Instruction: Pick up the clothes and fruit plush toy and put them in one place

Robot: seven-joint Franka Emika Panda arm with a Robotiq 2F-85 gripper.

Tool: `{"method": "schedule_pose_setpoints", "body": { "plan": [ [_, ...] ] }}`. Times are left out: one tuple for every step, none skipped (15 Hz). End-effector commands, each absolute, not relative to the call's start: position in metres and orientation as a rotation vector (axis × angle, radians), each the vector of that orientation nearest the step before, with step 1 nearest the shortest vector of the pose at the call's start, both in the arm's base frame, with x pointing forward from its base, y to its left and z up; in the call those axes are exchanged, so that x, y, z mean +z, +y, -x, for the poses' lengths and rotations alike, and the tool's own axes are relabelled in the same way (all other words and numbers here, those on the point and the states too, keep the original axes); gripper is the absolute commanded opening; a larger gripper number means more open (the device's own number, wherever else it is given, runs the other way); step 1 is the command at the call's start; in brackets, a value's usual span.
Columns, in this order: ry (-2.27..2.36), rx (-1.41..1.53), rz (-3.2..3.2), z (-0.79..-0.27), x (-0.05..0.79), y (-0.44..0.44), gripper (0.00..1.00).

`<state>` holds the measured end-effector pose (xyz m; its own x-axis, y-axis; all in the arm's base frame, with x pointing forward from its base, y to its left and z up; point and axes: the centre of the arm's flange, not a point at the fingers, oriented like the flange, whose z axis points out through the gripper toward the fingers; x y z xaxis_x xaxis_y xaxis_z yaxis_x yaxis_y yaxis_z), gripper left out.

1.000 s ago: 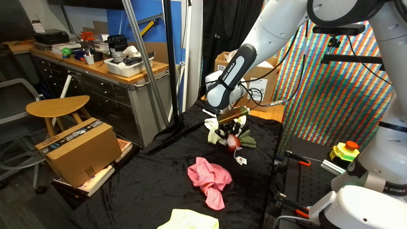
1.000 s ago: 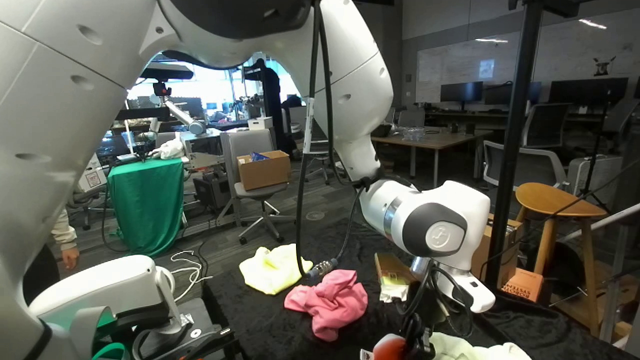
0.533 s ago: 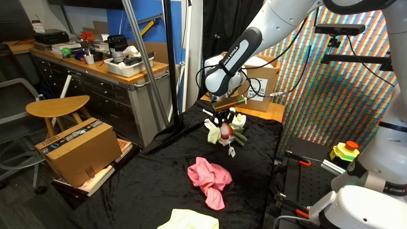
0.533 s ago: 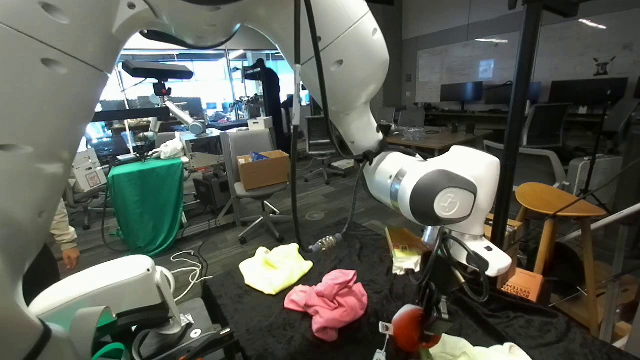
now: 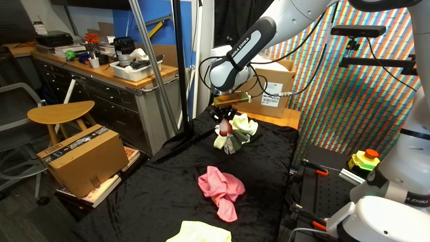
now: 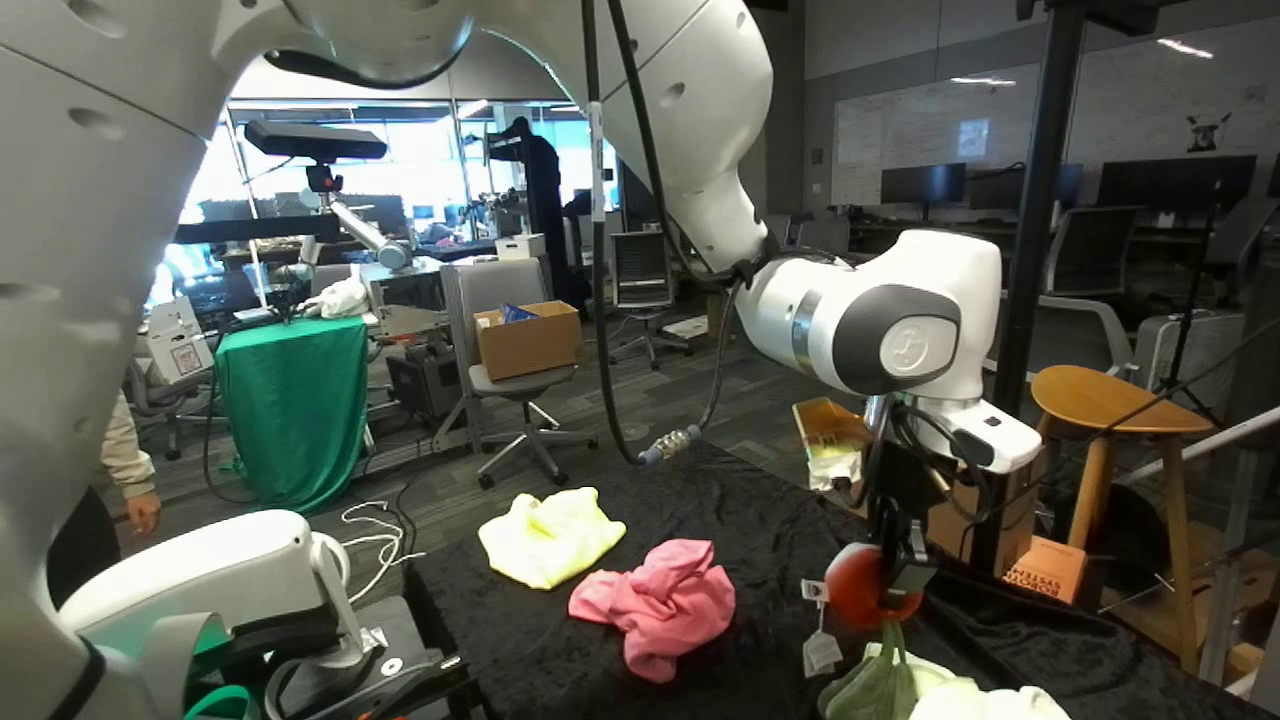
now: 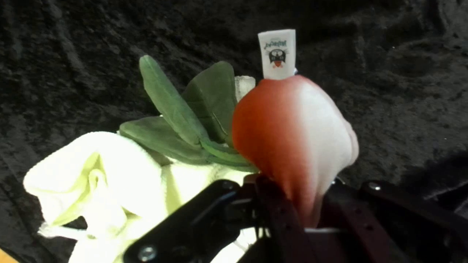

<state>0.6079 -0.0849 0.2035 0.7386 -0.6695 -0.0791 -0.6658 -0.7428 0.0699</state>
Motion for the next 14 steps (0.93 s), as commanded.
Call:
{"method": "schedule_pose_setpoints", "body": {
  "plan": [
    [-1.150, -0.051, -2.922, -0.637, 0.217, -0.074, 0.11],
    [-1.158, -0.023, -2.921, -0.641, 0.222, -0.073, 0.11],
    [-1.176, 0.003, -2.917, -0.645, 0.225, -0.072, 0.11],
    [-1.198, 0.026, -2.908, -0.647, 0.228, -0.073, 0.11],
    [-1.231, 0.050, -2.893, -0.650, 0.229, -0.074, 0.11],
    [-1.258, 0.071, -2.878, -0.652, 0.231, -0.076, 0.11],
    [-1.291, 0.081, -2.872, -0.654, 0.233, -0.078, 0.11],
    [-1.318, 0.098, -2.857, -0.656, 0.234, -0.081, 0.11],
    [-1.348, 0.111, -2.848, -0.657, 0.237, -0.084, 0.11],
    [-1.382, 0.130, -2.832, -0.657, 0.239, -0.088, 0.11],
    [-1.400, 0.147, -2.831, -0.658, 0.242, -0.090, 0.11],
    [-1.429, 0.169, -2.813, -0.658, 0.246, -0.094, 0.11],
    [-1.451, 0.192, -2.805, -0.658, 0.250, -0.096, 0.11],
    [-1.470, 0.218, -2.788, -0.658, 0.254, -0.099, 0.11]
  ]
}}
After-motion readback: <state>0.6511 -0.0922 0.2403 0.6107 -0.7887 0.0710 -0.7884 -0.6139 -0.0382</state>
